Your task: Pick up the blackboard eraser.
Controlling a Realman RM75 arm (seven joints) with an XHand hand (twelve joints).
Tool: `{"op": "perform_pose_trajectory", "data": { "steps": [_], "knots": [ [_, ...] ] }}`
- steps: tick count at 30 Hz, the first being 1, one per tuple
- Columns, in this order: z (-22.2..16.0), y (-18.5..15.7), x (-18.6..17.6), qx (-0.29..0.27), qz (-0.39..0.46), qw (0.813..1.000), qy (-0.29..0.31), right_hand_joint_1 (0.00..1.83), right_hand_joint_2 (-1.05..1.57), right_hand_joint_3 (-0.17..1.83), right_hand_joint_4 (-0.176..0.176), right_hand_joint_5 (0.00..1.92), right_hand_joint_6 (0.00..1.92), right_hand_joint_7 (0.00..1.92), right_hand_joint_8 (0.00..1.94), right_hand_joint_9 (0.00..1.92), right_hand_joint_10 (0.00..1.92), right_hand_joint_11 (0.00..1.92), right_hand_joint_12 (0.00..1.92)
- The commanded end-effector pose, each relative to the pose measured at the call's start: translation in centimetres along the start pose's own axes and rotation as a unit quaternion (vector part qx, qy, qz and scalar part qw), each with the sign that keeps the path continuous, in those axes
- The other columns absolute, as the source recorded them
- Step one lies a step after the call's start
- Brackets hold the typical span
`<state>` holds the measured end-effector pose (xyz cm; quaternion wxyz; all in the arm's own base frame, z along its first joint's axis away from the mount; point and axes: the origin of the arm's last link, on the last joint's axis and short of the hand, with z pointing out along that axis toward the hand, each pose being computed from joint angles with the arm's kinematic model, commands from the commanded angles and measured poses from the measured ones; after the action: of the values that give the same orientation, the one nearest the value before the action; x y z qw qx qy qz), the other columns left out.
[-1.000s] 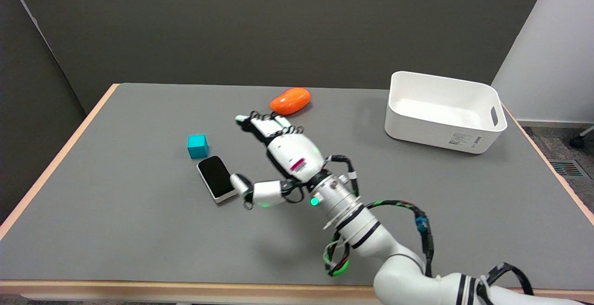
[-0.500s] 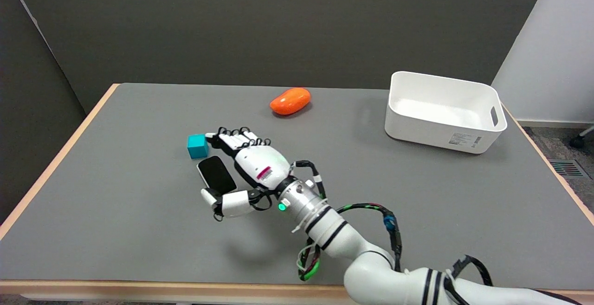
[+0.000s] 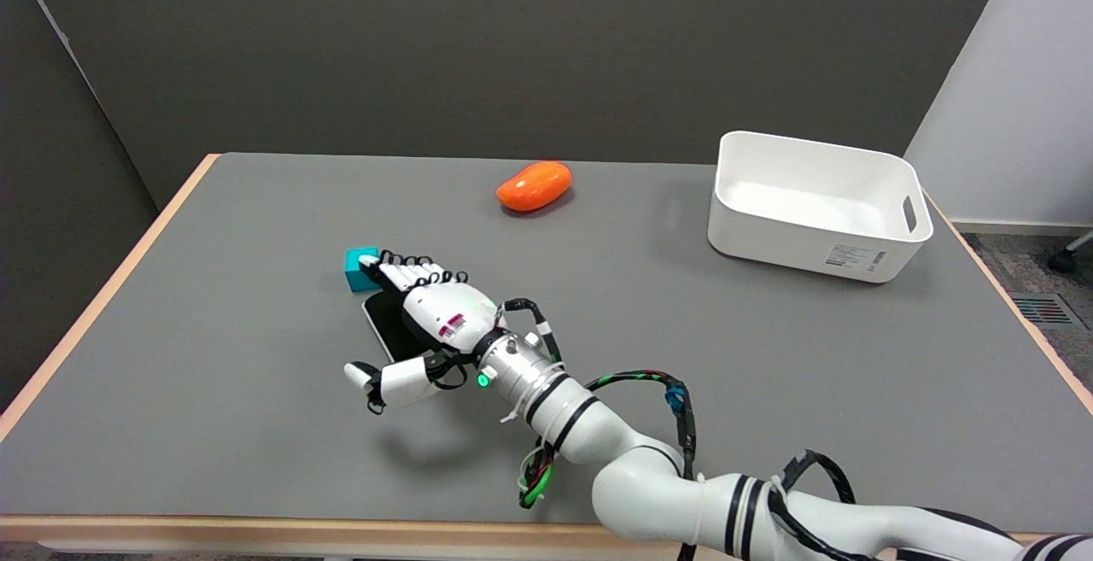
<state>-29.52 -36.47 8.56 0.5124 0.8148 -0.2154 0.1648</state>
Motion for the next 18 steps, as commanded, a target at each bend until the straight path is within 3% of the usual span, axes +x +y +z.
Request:
{"op": "perform_pose_trajectory", "data": {
  "steps": [1,5,12,18],
  "knots": [
    [2.0,0.1,-0.9,-0.012,0.002,1.0,-0.023,0.51,0.61,0.92,-0.144,0.0,0.1,0.01,0.37,0.05,0.74,0.0,1.01],
    [2.5,0.3,-0.7,-0.014,-0.002,1.0,-0.022,0.53,0.67,0.79,-0.143,0.0,0.06,0.0,0.32,0.02,0.77,0.0,1.01],
    [3.7,0.7,0.5,-0.022,-0.012,1.0,-0.002,0.53,0.63,0.87,-0.146,0.0,0.08,0.0,0.3,0.03,0.75,0.0,1.02],
    [3.4,1.7,0.7,-0.083,-0.028,0.996,0.012,0.5,0.62,0.9,-0.176,0.0,0.1,0.0,0.35,0.04,0.76,0.0,1.07]
  ]
}}
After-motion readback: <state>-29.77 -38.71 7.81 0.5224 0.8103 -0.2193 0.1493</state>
